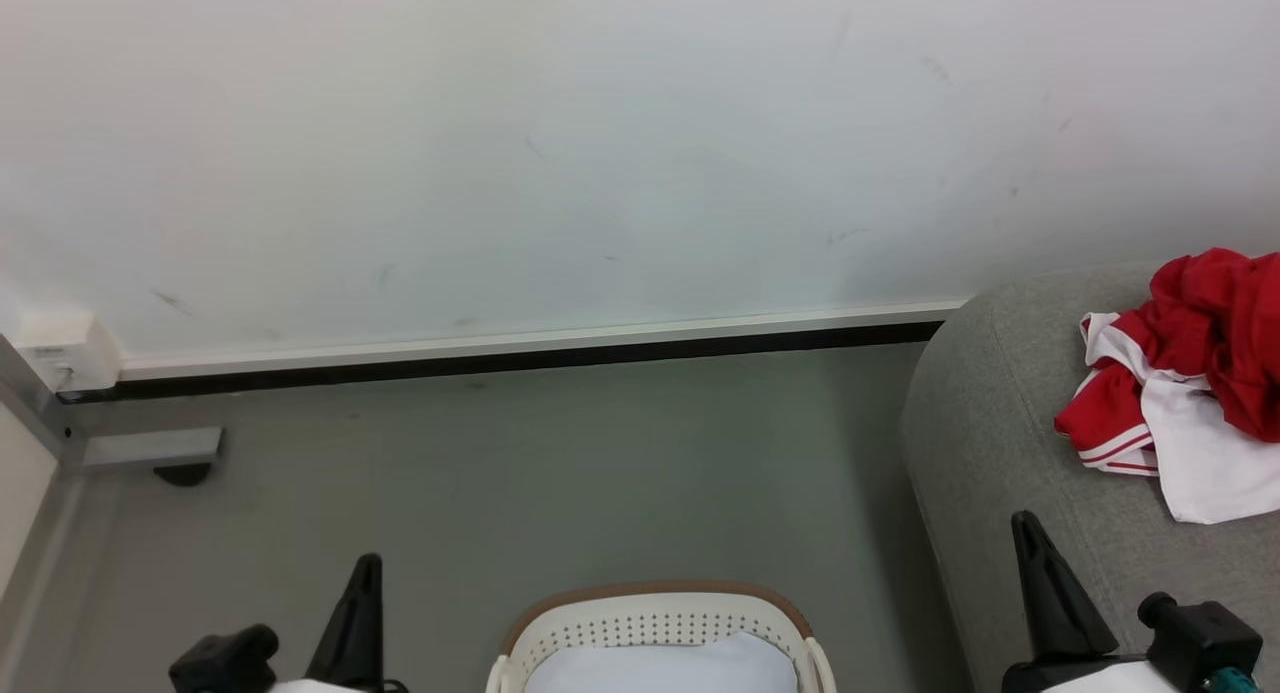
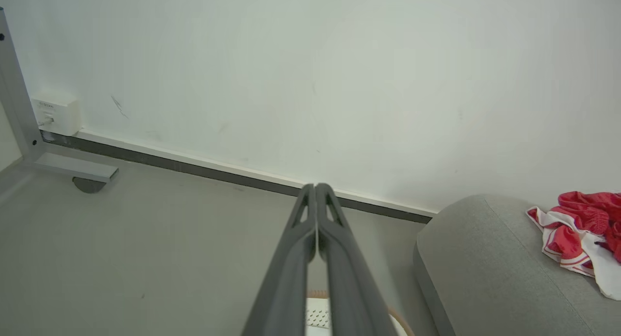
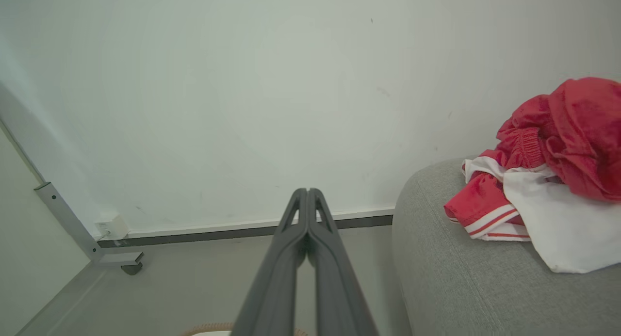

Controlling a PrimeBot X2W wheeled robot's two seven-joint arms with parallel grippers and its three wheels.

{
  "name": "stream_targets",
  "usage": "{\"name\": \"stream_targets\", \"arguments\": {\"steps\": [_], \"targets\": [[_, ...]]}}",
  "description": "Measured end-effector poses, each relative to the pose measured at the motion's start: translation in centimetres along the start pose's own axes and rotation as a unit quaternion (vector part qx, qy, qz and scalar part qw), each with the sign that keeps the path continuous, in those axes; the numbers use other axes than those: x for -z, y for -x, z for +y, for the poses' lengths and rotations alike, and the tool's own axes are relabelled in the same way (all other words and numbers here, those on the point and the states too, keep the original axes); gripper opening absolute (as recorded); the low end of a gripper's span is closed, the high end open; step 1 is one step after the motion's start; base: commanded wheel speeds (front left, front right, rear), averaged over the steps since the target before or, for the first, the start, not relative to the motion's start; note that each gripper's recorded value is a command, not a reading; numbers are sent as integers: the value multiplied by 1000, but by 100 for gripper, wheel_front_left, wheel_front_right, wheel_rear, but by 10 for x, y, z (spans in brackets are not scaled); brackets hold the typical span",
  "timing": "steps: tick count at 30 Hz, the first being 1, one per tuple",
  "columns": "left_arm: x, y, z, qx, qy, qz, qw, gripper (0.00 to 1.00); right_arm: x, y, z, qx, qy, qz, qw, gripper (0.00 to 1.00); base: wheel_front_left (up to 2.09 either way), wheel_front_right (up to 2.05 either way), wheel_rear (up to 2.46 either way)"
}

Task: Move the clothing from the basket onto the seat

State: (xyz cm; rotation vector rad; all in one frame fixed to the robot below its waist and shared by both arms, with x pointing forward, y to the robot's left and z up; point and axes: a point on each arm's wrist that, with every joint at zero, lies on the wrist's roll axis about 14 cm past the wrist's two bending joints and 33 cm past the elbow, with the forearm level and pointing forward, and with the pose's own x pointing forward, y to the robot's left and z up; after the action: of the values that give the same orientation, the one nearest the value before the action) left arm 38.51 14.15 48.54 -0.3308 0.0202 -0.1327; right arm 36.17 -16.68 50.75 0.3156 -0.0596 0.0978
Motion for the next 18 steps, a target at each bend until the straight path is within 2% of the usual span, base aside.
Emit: {"name": "stream_targets", "arguments": {"steps": [7, 18], "targets": [[-3, 0, 7, -18, 53, -2, 998, 0, 0, -1, -7, 17, -54, 3, 998, 0, 0, 0, 0], [-11, 0, 16, -42, 144, -10, 989, 0, 0, -3, -17, 41, -147, 3, 988, 0, 0, 0, 0]]}}
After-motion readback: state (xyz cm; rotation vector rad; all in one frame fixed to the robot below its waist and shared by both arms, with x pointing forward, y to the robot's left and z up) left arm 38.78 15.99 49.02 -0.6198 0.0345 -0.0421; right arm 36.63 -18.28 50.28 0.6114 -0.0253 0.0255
